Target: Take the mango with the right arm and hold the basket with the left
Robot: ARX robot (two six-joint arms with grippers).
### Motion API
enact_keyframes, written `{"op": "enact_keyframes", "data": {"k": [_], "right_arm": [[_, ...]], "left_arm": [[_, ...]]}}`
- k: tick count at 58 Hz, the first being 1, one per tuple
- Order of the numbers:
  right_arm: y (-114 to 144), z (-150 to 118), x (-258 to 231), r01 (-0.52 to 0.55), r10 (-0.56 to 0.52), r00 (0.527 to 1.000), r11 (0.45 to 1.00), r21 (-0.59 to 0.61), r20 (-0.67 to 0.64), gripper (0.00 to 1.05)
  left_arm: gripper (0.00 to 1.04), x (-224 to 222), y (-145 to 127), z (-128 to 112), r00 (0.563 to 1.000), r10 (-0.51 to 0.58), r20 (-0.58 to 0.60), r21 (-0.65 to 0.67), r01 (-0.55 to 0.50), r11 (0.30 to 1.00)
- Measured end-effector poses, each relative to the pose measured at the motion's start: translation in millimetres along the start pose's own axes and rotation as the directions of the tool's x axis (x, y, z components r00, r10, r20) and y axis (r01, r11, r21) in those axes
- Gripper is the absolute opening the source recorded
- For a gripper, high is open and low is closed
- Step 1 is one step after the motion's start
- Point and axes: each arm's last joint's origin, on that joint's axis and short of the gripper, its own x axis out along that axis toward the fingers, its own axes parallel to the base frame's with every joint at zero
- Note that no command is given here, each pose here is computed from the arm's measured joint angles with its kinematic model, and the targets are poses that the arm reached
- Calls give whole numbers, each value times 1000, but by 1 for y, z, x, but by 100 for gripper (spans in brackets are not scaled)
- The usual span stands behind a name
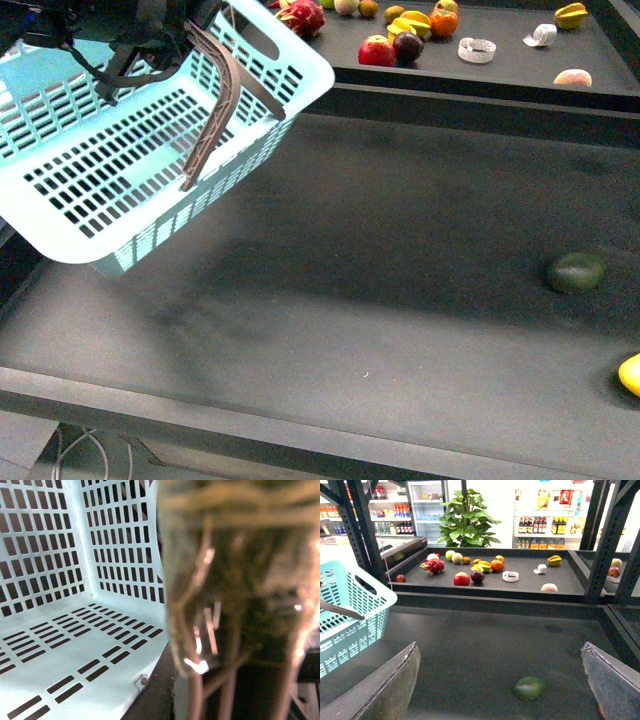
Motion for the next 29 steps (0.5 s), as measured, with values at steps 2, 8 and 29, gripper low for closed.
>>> {"op": "enact_keyframes", "data": {"k": [2,8,29], "right_arm": [[0,0,0,0,0,1000,1000,0,0,96],[0,0,0,0,0,1000,1000,0,0,96],[0,0,0,0,0,1000,1000,0,0,96]], "left_arm": [[4,-12,-3,-2,1000,-22,-15,51,23,998],[4,-46,-5,-13,996,-60,-61,180,70,981],[4,-163,-1,-62,978,-132,-159,524,197,829]]}}
